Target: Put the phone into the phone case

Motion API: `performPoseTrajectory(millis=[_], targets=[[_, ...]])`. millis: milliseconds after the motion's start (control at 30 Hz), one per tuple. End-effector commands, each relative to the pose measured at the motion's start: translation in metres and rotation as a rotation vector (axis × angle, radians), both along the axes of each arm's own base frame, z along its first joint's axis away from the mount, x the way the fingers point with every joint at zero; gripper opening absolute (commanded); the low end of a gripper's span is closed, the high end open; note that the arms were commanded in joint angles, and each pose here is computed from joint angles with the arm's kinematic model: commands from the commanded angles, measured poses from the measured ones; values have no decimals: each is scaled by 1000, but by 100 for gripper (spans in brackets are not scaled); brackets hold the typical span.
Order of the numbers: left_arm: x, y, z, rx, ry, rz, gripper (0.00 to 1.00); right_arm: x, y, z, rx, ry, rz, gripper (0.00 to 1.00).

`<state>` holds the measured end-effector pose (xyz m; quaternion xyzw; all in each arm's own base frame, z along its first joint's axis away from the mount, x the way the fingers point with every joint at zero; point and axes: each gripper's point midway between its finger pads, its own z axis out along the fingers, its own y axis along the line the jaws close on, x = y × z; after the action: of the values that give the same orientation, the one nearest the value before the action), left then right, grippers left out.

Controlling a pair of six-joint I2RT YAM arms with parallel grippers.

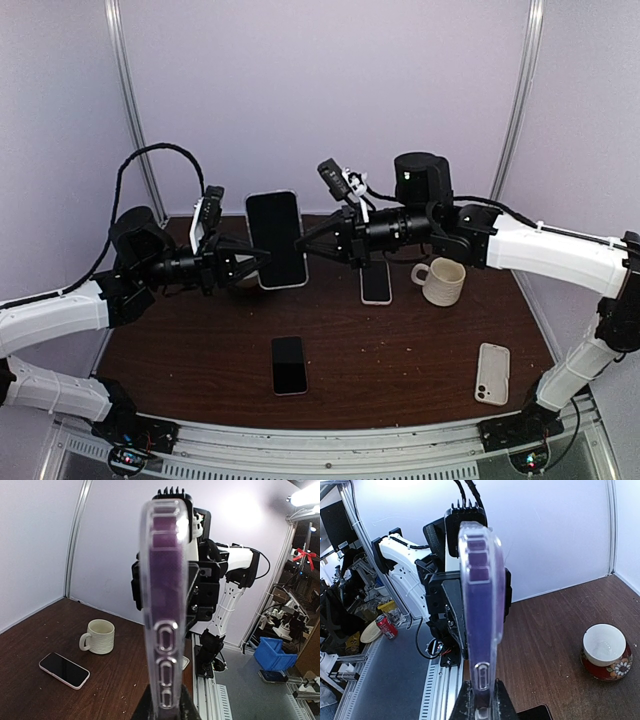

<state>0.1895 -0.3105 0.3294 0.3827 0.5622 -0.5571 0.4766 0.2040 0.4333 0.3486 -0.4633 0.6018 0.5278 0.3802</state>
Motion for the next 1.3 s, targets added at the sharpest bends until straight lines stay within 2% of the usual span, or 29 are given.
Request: performPoseTrajectory(millis=[0,33,100,133,167,233,300,367,433,533,733,867,1033,1167,1267], targets=[[-1,2,21,-53,-88,17,0,5,-8,22,55,-11,-66,0],[2,3,20,-47,-84,32,11,9,-10,21,49,-4,-90,0],[12,3,12,-14,-57,84,56,18,-15,21,38,19,-139,0],[18,3,9,7,-46,117,72,25,-17,16,17,49,-169,0],[26,5,5,36,-37,163,81,33,-20,10,-2,82,-205,0],[45,14,-2,108,-27,292,92,59,-29,-7,-57,159,-307,0],[74,35,-12,201,-17,502,97,96,-45,-36,-138,244,-472,0],[106,73,-25,295,17,765,98,124,-57,-71,-232,339,-584,0],[119,98,-41,374,67,879,97,142,-58,-104,-321,412,-628,0],[122,104,-46,401,79,905,98,162,-52,-135,-393,481,-630,0],[125,104,-56,435,104,909,98,205,-48,-182,-391,670,-653,0],[126,103,-57,440,107,907,97,211,-45,-210,-415,740,-635,0],[126,102,-59,440,115,902,97,221,-67,-245,-485,800,-705,0],[126,101,-59,438,119,895,98,235,-90,-272,-546,810,-780,19],[126,101,-58,437,119,897,98,239,-97,-288,-598,816,-781,21]])
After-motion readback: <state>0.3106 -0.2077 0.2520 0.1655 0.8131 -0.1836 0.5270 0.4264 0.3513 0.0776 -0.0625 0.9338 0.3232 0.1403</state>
